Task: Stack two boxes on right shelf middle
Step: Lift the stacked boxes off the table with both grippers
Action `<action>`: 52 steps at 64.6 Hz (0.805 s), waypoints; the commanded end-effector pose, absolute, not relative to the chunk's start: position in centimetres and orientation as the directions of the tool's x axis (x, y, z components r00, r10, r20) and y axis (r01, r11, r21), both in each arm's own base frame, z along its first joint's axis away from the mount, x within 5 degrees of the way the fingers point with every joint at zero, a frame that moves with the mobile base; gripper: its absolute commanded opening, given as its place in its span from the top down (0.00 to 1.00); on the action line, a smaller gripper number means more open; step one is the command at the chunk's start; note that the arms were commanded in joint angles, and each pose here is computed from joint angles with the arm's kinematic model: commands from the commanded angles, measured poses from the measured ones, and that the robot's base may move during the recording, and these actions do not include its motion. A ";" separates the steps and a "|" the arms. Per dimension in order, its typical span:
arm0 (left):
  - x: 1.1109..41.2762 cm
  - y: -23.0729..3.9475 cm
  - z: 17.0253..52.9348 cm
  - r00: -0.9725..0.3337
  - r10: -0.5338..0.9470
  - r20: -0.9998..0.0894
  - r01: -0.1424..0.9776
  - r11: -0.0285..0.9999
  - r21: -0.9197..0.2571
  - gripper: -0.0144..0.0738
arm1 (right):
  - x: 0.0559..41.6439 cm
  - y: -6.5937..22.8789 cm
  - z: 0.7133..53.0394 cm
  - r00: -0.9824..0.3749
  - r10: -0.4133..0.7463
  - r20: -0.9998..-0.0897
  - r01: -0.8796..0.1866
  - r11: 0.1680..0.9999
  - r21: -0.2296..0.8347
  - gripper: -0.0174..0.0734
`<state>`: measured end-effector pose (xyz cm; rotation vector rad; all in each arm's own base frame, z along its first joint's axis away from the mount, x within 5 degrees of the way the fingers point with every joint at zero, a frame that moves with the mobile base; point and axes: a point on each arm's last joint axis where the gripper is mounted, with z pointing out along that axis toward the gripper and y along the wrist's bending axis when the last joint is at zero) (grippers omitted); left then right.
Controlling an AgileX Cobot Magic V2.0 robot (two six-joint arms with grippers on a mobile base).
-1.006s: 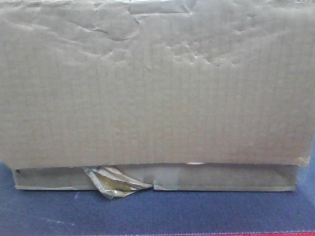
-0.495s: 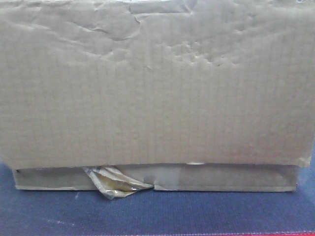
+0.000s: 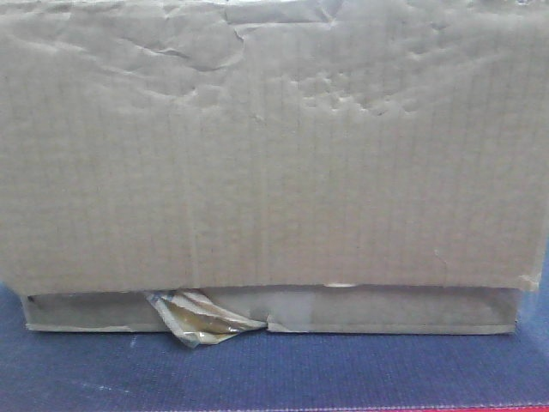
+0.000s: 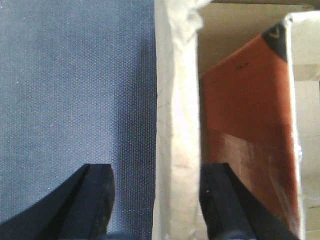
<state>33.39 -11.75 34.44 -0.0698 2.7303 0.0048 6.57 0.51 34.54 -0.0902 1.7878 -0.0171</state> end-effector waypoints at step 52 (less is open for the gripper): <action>33.2 -11.7 34.9 -0.912 -0.009 -0.410 -0.010 1.000 0.001 0.50 | 13.7 0.9 39.2 -0.488 0.159 -0.858 -0.051 0.976 0.210 0.97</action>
